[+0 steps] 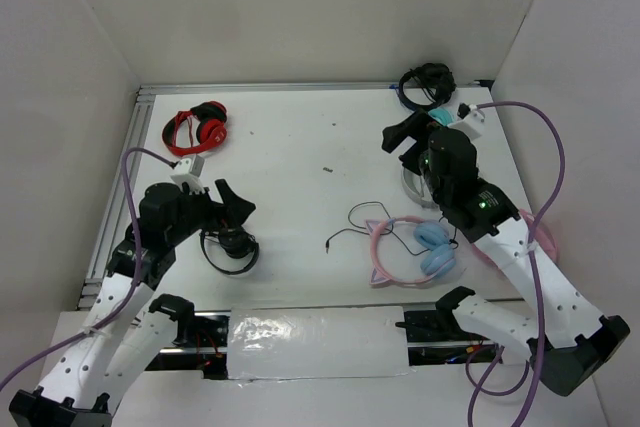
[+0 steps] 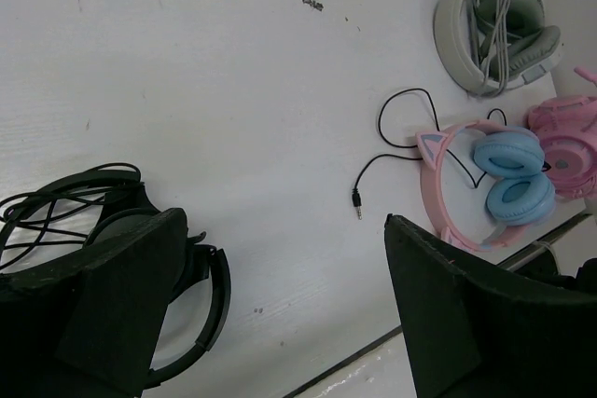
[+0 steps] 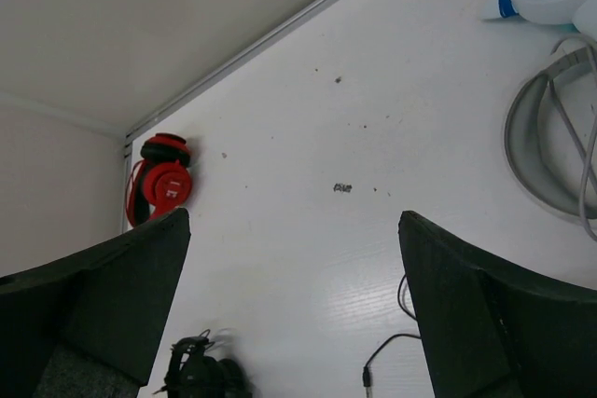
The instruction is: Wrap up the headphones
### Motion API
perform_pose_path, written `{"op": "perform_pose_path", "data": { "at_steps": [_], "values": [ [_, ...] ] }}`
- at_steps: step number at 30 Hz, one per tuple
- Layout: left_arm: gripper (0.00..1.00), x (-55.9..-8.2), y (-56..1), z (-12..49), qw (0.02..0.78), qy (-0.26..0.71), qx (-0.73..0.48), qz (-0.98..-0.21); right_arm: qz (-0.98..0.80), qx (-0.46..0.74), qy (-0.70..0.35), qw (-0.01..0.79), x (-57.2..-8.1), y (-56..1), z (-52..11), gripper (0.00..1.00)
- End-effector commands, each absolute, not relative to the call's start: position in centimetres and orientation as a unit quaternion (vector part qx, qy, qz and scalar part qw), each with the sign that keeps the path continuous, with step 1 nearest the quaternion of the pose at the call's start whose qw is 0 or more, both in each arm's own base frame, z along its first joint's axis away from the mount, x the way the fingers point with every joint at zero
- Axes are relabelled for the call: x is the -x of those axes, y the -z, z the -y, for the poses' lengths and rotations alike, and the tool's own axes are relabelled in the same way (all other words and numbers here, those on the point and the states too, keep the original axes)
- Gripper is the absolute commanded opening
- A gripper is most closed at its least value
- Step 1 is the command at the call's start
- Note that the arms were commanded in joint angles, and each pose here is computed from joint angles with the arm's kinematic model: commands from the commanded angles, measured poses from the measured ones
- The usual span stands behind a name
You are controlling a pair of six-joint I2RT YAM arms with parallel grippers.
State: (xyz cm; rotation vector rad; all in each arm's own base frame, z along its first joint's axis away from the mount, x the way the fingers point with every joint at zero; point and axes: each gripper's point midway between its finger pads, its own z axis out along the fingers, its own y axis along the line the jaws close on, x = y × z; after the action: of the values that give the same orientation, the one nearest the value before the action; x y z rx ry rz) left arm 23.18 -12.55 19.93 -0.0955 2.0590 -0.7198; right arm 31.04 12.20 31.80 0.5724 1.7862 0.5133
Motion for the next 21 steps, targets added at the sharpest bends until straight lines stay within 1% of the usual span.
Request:
{"op": "perform_pose_path", "data": {
  "at_steps": [1,4,8,11,12,14,17,19,21],
  "values": [
    [0.99,-23.3,-22.5,13.1,0.487,0.314,0.029,-0.814,-0.737,-0.229,-0.247,0.587,-30.7,-34.9,-12.5,1.0],
    [0.99,-23.2,-22.6,13.2,0.488,0.317,0.025,-0.813,-0.754,-0.223,-0.257,0.561,-30.1,-33.0,-13.2,1.0],
    [0.99,-23.2,-22.3,13.4,0.489,0.318,0.014,-0.812,-0.779,-0.269,-0.239,0.513,-29.2,-29.9,-12.6,1.0],
    [0.99,-23.2,-22.2,13.4,0.487,0.318,0.012,-0.813,-0.791,-0.262,-0.204,0.514,-29.0,-28.1,-11.7,1.0],
    [0.99,-23.1,-22.2,13.4,0.486,0.32,0.011,-0.813,-0.79,-0.279,-0.191,0.512,-29.0,-27.2,-11.1,0.99],
    [0.99,-23.0,-22.3,13.6,0.487,0.322,0.008,-0.812,-0.8,-0.279,-0.185,0.499,-28.7,-26.0,-11.1,0.99],
    [0.99,-22.9,-22.1,13.5,0.489,0.321,0.006,-0.811,-0.83,-0.295,-0.146,0.451,-27.5,-22.7,-10.5,1.0],
    [0.99,-23.0,-22.1,13.4,0.491,0.318,0.009,-0.811,-0.86,-0.3,-0.1,0.402,-25.7,-19.6,-9.6,1.0],
    [0.99,-23.0,-22.0,13.3,0.492,0.318,0.008,-0.81,-0.875,-0.323,-0.087,0.351,-23.9,-16.7,-9.6,1.0]
  ]
}}
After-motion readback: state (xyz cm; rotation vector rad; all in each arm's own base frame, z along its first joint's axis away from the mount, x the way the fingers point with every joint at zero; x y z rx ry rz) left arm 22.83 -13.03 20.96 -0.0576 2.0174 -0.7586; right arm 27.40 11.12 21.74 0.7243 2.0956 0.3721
